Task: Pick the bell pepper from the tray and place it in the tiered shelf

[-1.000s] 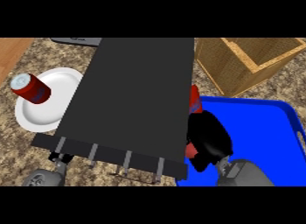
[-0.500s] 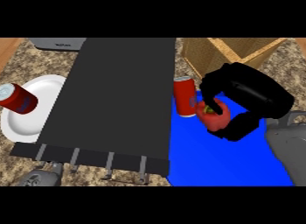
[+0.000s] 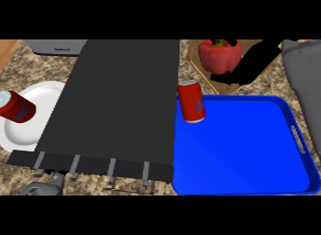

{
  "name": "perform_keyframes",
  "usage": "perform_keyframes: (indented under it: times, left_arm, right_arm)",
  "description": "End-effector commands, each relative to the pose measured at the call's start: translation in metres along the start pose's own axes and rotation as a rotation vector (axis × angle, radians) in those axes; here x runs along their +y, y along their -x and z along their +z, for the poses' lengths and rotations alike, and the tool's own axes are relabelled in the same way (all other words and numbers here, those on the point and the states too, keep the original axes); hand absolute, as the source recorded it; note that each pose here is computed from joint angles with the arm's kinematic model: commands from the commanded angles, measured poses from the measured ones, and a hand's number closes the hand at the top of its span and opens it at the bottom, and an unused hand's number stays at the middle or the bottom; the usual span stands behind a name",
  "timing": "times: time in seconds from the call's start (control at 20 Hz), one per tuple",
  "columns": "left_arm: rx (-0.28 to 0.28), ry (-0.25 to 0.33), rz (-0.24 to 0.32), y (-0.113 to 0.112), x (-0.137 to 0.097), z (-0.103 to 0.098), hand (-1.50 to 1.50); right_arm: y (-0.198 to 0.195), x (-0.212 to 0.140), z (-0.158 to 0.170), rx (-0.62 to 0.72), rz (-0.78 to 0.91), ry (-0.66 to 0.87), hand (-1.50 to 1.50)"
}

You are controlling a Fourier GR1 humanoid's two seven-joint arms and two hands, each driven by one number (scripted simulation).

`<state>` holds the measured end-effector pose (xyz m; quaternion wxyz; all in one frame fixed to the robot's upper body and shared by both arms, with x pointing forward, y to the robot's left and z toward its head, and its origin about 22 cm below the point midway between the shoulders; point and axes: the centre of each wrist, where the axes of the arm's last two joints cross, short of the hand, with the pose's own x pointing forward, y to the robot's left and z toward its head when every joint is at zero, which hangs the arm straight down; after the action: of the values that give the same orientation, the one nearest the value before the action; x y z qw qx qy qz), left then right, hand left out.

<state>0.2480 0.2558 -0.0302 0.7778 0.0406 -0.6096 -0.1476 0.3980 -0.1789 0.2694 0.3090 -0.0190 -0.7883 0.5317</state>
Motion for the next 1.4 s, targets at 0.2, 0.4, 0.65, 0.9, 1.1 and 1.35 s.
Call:
perform_keyframes:
  times: [0.2, 0.4, 0.65, 0.9, 1.1, 1.35]
  left_arm:
    - [0.000, -0.006, 0.015, 0.003, -0.023, -0.005, 0.00]
    - [-0.018, 0.005, 0.011, -0.007, 0.008, -0.002, 0.00]
    - [0.007, -0.015, -0.001, 0.008, 0.020, 0.011, 0.00]
    - [0.006, -0.006, -0.007, 0.003, -0.019, 0.004, 0.00]
    - [-0.005, 0.014, -0.006, -0.005, 0.000, -0.009, 0.00]
    - [-0.031, 0.063, -0.019, -0.006, -0.011, -0.007, 0.00]
  right_arm:
    - [-0.022, 0.010, -0.090, 0.021, -0.020, 0.008, 1.50]
    - [-0.040, 0.031, -0.123, -0.040, 0.033, -0.021, 1.50]
    - [-0.049, 0.076, -0.153, -0.063, 0.043, -0.089, 1.50]
    - [-0.046, 0.087, -0.164, -0.055, 0.067, -0.152, 1.50]
    - [-0.042, 0.111, -0.164, -0.034, 0.093, -0.205, 1.50]
    - [0.003, 0.120, -0.140, 0.089, -0.385, -0.332, -1.50]
